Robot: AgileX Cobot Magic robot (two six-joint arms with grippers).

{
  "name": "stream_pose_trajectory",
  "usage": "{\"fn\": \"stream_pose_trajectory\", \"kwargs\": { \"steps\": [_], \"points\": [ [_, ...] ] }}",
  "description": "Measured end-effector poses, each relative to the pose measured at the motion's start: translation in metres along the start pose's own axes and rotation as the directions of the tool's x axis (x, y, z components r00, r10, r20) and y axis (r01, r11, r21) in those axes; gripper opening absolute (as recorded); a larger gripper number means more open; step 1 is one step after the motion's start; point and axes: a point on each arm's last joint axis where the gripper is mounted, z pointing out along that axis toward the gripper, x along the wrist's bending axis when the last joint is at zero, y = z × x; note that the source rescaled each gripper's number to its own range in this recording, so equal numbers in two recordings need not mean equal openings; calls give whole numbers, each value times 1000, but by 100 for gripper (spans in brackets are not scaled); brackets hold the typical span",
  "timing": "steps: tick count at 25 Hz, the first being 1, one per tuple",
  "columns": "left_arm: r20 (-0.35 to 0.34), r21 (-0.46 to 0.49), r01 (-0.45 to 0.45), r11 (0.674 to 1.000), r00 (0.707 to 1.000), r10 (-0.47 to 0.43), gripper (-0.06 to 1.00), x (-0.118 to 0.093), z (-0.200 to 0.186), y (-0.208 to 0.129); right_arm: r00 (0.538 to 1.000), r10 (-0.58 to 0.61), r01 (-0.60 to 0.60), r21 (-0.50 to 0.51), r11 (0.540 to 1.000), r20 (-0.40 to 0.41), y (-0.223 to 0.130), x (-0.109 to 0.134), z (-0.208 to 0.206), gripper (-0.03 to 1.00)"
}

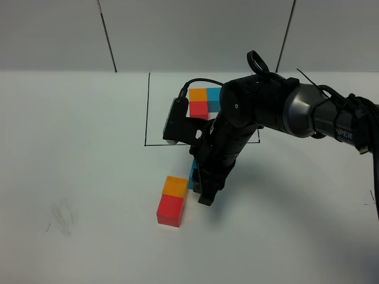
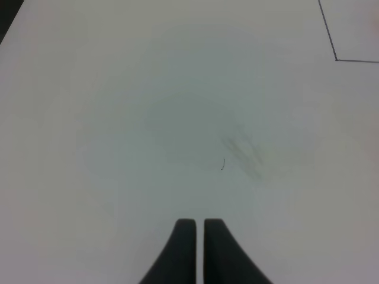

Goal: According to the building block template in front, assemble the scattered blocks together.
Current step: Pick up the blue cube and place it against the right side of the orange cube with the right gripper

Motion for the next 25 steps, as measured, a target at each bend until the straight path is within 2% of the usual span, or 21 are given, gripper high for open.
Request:
{"fn": "stream_pose_trajectory", "kwargs": {
  "steps": [5,25],
  "points": [
    [0,0,0,1000,1000,0,0,0,0,0,999,23,-24,22,999,24,0,0,0,58],
    [0,0,0,1000,1000,0,0,0,0,0,998,62,-63,63,996,12,6,16,3,58]
  ]
}}
